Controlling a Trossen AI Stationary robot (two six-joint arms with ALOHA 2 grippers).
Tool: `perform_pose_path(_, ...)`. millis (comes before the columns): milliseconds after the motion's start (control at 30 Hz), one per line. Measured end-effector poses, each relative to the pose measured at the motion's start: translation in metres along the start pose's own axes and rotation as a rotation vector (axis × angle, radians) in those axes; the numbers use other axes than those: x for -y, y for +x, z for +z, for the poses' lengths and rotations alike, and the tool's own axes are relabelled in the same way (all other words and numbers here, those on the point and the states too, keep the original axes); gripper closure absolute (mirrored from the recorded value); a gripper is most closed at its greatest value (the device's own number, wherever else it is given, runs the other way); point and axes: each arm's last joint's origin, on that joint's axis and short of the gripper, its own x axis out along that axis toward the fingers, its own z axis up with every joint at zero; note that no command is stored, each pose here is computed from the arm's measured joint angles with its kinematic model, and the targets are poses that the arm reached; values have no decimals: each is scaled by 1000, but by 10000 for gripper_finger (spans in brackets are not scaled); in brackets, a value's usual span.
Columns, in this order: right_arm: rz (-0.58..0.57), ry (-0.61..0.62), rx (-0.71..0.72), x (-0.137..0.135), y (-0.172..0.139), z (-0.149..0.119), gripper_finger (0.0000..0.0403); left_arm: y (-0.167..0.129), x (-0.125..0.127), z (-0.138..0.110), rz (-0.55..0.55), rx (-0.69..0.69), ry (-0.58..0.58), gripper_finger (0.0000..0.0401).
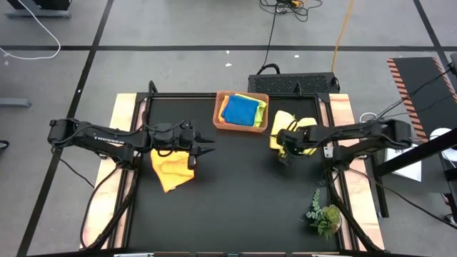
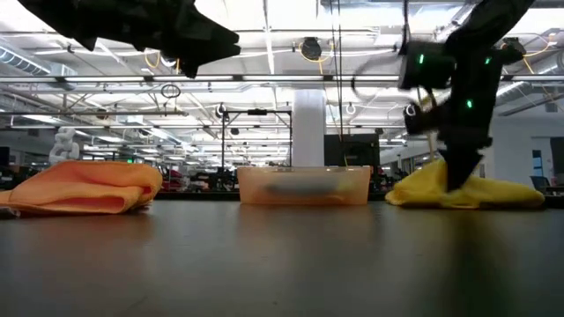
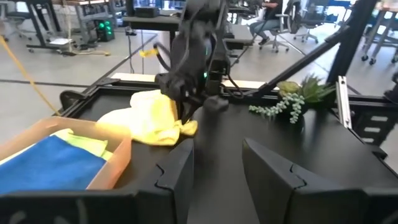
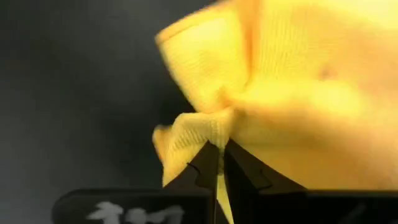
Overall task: Fold microfiber towels
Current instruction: Fold the yellow microfiber towel
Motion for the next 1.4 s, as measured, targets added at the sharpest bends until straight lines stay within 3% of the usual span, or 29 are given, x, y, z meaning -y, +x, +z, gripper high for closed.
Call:
perform_pose_path(167,197,-23,190,-17,-35,-6,399,0,6,0,-21,-2,16,263)
perform_pose_path(433,513,-75,627,-41,-91,-4,401,1,17,-2,-65,-8,26,263)
perform_pose_path(567,615,-103,791,-51,-107,0,401,8,26,-8,-102,-12,32,263)
perform_pose_path(800,568,-50,939,-61,-110,12,402,34,42,-24,-156,53,61,263)
perform_pose_path(1000,546,-48,920,-69,-97,20,402,56,50,-32,-74,78,152,253)
perform_pose_path(1400,555,-46,935,-74,-93,25,403,100,67,-37,52,4,319,144)
